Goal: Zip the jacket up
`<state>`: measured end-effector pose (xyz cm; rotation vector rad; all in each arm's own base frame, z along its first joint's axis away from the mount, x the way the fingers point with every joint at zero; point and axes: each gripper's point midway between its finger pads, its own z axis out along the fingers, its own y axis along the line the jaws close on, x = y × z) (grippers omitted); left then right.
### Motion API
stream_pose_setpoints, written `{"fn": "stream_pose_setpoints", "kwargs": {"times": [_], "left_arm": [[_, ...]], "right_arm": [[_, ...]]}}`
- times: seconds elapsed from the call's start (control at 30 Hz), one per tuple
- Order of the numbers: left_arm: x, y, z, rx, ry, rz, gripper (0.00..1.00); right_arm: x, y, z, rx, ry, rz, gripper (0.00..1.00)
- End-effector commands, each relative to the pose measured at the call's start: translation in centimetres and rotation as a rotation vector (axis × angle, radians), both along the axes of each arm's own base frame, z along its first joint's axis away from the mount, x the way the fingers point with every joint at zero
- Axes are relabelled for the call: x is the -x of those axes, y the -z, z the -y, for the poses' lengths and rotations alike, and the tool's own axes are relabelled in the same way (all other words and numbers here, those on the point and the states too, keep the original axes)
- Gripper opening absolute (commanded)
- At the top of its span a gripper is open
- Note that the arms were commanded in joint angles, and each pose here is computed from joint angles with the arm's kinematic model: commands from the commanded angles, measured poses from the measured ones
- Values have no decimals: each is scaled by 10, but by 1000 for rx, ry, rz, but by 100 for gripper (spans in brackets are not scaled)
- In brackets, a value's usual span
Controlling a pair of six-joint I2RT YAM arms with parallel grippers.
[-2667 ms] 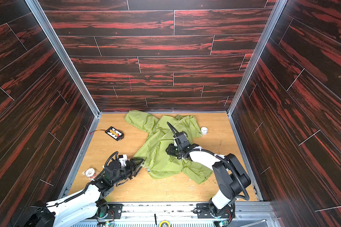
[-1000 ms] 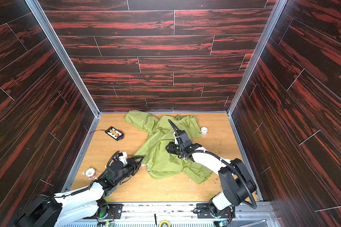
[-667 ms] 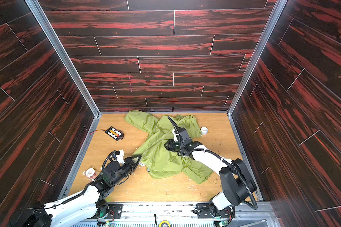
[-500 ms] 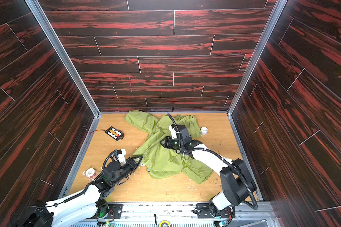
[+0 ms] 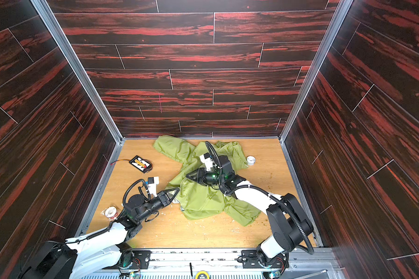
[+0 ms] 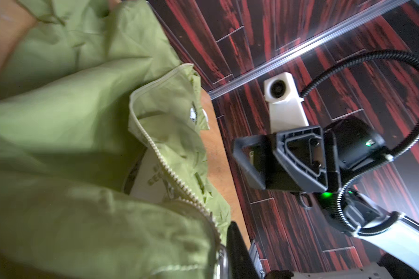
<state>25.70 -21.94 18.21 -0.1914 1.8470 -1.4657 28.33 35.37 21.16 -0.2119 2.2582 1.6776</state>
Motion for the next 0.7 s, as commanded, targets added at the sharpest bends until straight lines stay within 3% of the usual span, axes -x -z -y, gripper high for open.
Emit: {"fn": "stream_pose_setpoints", "kwargs": {"times": [0.0,0.4,0.67], "left_arm": [[4,-44,16,79,113,128,0],[-13,-64,40,248,256,103,0],[-18,-69,46,272,286,82,0]], "right_arm": [[8,-5,-10,-65,-47,-22,44],[16,-9,-6,-95,-43,-12,43],[15,-11,-3,-105,-30,-4,42]]}}
